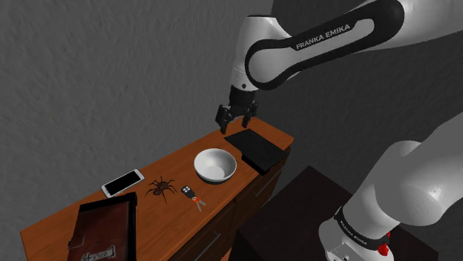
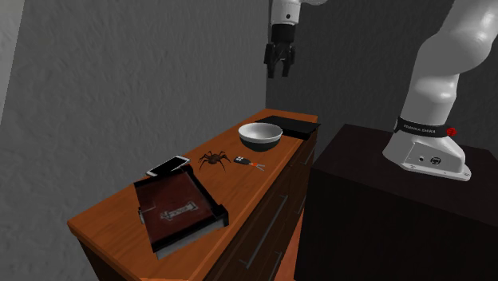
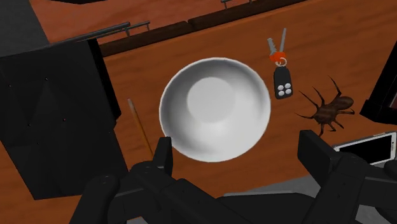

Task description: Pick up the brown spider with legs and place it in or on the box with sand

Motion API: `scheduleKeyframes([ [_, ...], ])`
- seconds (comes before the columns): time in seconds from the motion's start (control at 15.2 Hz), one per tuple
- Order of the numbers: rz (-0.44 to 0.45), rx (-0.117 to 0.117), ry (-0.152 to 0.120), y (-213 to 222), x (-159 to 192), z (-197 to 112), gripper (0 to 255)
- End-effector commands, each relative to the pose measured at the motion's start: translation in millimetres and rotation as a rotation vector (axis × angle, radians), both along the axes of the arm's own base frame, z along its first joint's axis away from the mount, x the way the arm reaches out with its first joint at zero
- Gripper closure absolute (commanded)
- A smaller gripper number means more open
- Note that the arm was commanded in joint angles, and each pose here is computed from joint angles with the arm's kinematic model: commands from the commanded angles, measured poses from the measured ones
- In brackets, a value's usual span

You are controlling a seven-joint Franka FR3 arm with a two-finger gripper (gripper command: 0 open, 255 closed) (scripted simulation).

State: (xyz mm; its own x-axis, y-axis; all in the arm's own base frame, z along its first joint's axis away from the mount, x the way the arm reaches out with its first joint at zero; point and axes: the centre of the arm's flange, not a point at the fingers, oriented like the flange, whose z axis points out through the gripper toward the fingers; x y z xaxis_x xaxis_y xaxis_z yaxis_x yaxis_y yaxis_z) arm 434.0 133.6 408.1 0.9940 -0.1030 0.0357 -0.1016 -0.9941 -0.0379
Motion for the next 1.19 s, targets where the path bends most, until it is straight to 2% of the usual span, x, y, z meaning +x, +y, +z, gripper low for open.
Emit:
scheduleKeyframes([
  [0.0, 0.008, -0.002, -0.001, 18, 10, -16, 0],
  [1.12, 0.077, -0.027, 0.001, 168, 102, -160, 0],
])
